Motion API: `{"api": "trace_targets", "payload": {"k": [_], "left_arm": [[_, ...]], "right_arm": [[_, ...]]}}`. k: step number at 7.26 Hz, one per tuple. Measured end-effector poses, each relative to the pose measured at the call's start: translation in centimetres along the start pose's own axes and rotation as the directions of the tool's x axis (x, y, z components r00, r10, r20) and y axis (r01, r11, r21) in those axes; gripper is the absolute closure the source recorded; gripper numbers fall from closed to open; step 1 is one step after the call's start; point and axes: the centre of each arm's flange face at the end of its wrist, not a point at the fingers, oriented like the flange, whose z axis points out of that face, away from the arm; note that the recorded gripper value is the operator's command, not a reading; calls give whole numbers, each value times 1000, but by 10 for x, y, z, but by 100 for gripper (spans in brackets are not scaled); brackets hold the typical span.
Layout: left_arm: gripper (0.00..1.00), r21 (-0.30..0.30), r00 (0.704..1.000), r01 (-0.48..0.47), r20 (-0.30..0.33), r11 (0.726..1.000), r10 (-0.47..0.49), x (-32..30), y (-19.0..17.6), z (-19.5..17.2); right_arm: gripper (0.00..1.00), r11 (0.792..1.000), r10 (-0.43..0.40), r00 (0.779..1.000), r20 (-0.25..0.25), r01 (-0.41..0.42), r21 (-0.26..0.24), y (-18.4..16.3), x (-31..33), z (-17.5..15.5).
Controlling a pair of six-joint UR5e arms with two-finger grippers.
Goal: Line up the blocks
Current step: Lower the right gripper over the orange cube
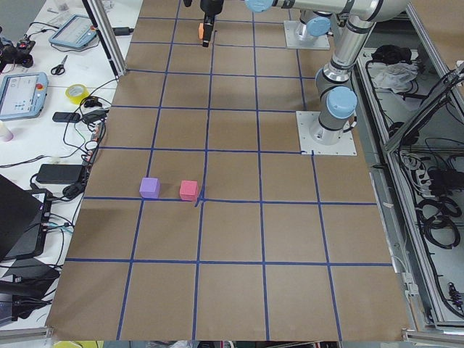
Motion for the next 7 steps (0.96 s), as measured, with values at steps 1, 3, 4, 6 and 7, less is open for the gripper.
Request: {"api": "trace_targets", "payload": {"k": [1, 3, 4, 6, 7], "left_arm": [[0, 0, 1000, 0, 1, 1000, 0, 0, 0, 0], [0, 0, 1000, 0, 2, 1000, 0, 0, 0, 0], [0, -1, 1000, -1, 2, 1000, 1, 0, -1, 1], [0, -2, 1000, 0, 1, 1000, 0, 0, -1, 1], [0, -2, 1000, 1, 1, 1000, -1, 0, 0, 1]], "right_arm": [[0, 1000, 2, 1000, 4, -2, 10, 1, 0, -2], [0, 1000, -9, 1000, -4, 9, 11, 2, 1, -3], [0, 1000, -12, 1000, -6, 12, 11, 2, 1, -2], [0, 1000, -6, 1000, -9, 6, 10, 1, 1, -1], [0, 1000, -7, 1000, -10, 7, 7, -1, 2, 1]]}}
